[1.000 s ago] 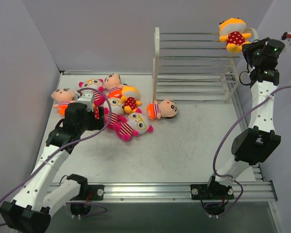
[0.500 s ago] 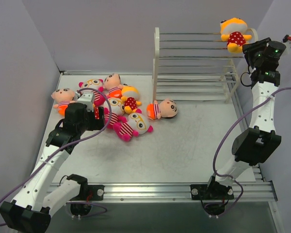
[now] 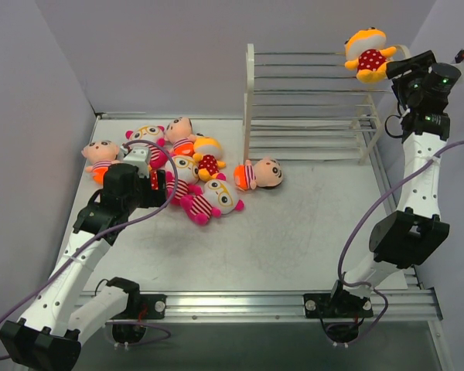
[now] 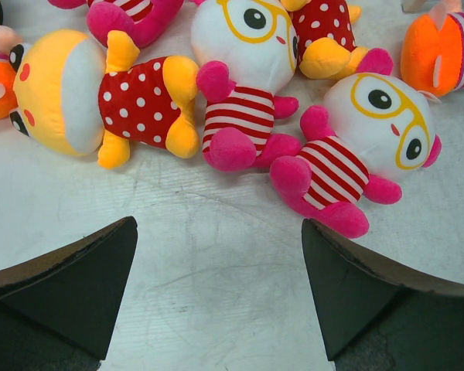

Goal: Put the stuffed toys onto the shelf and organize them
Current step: Place the stuffed toy onto shelf

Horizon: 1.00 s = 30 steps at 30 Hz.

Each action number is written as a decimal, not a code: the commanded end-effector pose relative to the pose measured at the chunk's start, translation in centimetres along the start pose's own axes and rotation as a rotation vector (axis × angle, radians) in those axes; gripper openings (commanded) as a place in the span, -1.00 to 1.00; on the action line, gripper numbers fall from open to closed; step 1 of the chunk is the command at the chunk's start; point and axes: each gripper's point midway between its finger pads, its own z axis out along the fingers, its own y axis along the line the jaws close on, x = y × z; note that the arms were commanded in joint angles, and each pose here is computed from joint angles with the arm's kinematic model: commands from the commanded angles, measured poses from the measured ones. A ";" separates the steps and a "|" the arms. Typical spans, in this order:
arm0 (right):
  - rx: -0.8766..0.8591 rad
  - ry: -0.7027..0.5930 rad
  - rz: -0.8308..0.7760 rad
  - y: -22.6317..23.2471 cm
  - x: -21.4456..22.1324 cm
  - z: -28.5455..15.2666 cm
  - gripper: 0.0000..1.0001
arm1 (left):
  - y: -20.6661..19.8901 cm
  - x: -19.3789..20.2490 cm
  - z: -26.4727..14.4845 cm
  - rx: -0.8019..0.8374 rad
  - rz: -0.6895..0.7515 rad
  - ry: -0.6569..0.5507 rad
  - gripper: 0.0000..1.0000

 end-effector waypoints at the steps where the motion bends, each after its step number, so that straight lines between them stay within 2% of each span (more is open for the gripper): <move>1: -0.083 -0.069 -0.035 3.0 -2.7 -2.0 0.10 | -0.1 -0.6 -0.3 0.008 -0.010 -0.022 0.92; 12: -0.092 -0.068 -0.097 3.6 -2.8 -2.7 0.19 | -0.1 -0.6 -0.3 0.009 -0.010 -0.022 0.92; 19: -0.101 -0.071 -0.182 3.8 -2.5 -4.3 0.44 | -0.2 -0.5 -0.2 0.011 -0.012 -0.020 0.92; 25: -0.082 -0.079 -0.279 4.1 -2.6 -8.2 0.74 | -0.2 -0.3 0.0 0.009 -0.015 -0.011 0.92; 30: -0.077 -0.140 -0.360 5.1 -3.5 -13.1 0.84 | -0.2 -0.1 0.2 0.007 -0.025 0.001 0.92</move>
